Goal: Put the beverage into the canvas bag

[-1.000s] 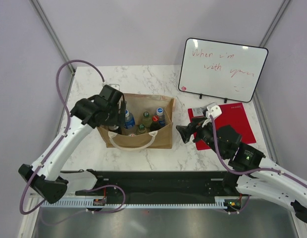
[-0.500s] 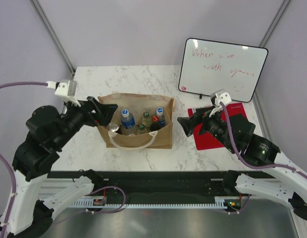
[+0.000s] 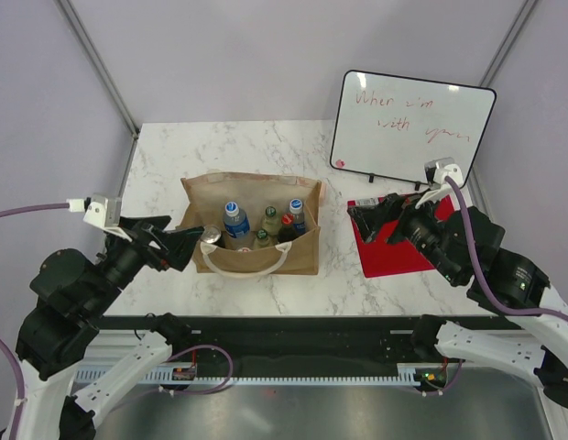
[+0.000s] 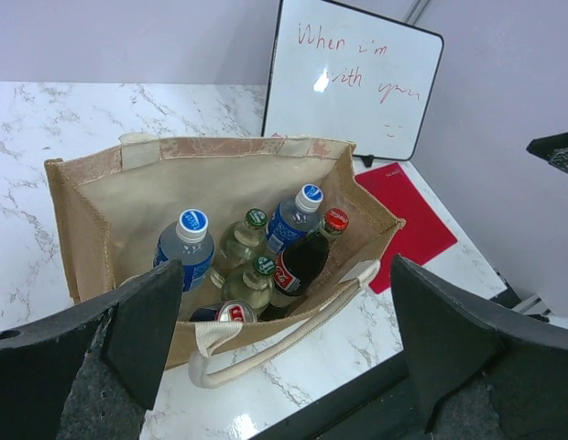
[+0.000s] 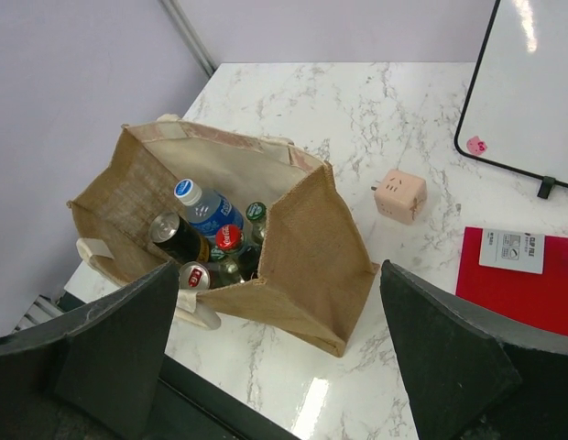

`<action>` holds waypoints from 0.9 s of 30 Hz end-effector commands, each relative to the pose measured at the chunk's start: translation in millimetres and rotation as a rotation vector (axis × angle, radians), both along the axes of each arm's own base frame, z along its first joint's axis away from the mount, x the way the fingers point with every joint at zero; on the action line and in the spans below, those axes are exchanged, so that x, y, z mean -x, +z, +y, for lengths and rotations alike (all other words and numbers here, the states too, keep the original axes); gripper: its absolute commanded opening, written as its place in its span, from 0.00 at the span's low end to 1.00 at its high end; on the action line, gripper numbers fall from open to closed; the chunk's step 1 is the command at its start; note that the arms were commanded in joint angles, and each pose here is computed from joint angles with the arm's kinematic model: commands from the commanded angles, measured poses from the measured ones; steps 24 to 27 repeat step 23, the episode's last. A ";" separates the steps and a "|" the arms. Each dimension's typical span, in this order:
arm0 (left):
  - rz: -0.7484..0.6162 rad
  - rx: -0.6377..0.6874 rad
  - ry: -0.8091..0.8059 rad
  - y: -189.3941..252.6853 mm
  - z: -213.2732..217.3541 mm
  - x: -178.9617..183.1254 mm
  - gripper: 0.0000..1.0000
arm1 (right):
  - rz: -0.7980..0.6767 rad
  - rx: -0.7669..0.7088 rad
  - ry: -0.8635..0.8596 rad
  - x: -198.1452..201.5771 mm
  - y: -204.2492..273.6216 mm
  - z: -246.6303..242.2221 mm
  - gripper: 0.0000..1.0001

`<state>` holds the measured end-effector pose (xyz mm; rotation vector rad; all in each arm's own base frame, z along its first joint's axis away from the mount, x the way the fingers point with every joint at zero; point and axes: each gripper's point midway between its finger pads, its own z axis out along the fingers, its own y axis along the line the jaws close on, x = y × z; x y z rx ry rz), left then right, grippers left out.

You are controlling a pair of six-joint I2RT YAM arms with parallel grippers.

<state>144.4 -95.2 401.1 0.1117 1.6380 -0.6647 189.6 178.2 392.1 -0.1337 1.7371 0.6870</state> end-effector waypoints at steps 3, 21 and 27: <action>-0.016 -0.032 -0.038 0.3 -7.2 -1.8 1.00 | 0.016 -0.012 -0.052 -5.1 -1.5 -5.2 0.98; -0.039 -0.019 -0.062 9.3 -8.0 4.8 1.00 | 0.009 -0.016 -0.050 -2.8 -2.1 -8.5 0.98; -0.039 -0.016 -0.063 9.1 -7.6 6.0 1.00 | 0.016 -0.016 -0.048 -2.4 -4.3 -7.5 0.98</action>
